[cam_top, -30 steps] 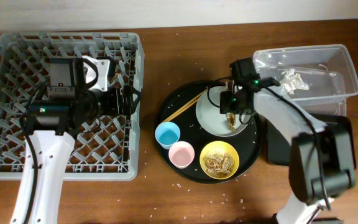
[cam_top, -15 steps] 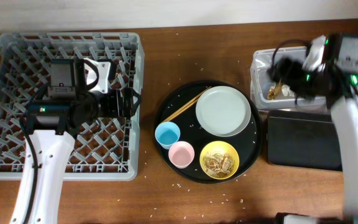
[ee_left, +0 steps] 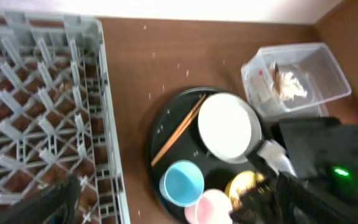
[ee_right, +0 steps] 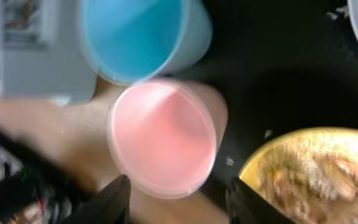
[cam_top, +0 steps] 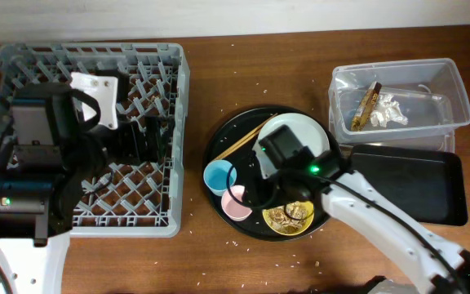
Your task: Sort waste into correct bins and load items into the dishwasher rack
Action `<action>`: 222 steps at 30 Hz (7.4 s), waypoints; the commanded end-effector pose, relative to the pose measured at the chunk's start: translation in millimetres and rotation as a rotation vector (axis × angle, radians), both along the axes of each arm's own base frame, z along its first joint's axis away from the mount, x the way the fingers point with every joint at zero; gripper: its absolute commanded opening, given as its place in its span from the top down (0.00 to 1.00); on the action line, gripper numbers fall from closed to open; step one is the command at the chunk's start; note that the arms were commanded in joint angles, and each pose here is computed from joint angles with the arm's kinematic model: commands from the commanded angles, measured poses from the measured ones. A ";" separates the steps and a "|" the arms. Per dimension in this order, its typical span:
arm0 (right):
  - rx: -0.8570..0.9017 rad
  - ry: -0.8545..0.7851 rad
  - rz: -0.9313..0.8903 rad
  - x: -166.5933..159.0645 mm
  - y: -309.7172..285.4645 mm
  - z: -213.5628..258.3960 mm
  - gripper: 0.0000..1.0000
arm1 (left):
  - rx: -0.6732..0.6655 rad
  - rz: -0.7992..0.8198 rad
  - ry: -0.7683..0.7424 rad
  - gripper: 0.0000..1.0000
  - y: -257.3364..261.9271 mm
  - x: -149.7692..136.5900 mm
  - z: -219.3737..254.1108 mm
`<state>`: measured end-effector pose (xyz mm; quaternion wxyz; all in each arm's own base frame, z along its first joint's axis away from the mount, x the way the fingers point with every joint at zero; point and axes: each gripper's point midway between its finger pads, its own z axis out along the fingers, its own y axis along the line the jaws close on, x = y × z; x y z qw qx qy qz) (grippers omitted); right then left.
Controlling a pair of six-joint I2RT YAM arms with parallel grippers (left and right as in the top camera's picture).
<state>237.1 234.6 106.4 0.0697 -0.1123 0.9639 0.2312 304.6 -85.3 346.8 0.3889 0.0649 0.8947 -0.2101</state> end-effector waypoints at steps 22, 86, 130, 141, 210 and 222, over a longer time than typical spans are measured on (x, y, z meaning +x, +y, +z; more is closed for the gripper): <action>0.839 -0.622 0.519 -2.8 11.1 286.9 0.96 | -0.695 -0.774 0.077 0.18 -101.8 -46.3 61.2; 0.147 -0.233 0.029 20.9 -20.9 140.0 0.24 | 0.099 1.092 0.786 0.01 198.6 -67.2 -254.6; 0.615 -0.628 0.537 20.8 29.2 250.7 0.96 | -0.788 -0.944 0.223 0.24 -134.8 -89.6 43.1; 0.651 -0.608 0.475 29.8 21.7 258.7 0.96 | -0.804 -0.981 0.167 0.35 -132.2 -87.9 51.2; 0.212 -0.210 0.103 35.9 -44.8 158.8 0.15 | -0.113 1.375 0.913 0.15 310.8 -57.1 -232.3; -0.042 -0.061 -0.167 34.0 -55.2 84.9 0.27 | 0.042 0.463 0.397 0.04 134.9 30.5 -85.0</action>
